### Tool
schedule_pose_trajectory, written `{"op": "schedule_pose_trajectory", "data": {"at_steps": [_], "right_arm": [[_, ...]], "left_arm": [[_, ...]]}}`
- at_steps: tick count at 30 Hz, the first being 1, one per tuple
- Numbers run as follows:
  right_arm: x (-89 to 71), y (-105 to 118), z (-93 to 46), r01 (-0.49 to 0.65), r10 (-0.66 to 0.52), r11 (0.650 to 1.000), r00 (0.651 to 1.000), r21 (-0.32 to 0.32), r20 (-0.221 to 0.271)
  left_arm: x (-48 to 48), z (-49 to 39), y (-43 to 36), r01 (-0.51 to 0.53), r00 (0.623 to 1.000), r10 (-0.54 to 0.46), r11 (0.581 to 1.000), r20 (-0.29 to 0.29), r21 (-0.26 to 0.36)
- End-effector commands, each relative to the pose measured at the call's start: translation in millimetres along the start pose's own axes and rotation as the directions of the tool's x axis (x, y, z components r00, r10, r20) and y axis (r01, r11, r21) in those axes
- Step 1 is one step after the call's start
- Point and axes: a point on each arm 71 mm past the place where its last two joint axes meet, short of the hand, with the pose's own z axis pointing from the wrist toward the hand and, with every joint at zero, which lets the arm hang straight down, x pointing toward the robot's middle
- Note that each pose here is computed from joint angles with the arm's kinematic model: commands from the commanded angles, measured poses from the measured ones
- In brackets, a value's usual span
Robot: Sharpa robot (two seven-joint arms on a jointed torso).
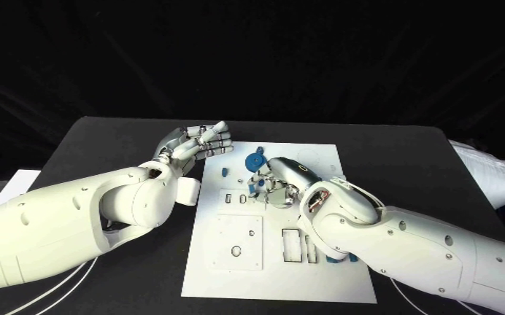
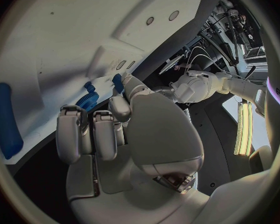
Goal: Assemble the parts on the task board
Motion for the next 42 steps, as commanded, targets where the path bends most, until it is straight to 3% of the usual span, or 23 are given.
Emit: {"op": "schedule_pose_trajectory", "data": {"at_steps": [1, 26, 42], "right_arm": [[4.0, -1, 1.4, 0.040, -0.040, 0.999, 0.999, 0.025, -0.028], [13.4, 1, 2.8, 0.079, -0.074, 0.996, 0.991, 0.039, -0.110], [15.1, 3, 1.7, 0.104, -0.096, 0.993, 0.988, 0.059, -0.119]], "left_arm": [[3.3, 0.1, -0.9, 0.013, 1.000, -0.012, 1.000, -0.021, 0.009], [2.9, 0.2, -0.9, 0.013, 1.000, -0.013, 1.000, -0.022, 0.008], [2.7, 0.1, -0.9, 0.013, 1.000, -0.013, 1.000, -0.023, 0.007]]}}
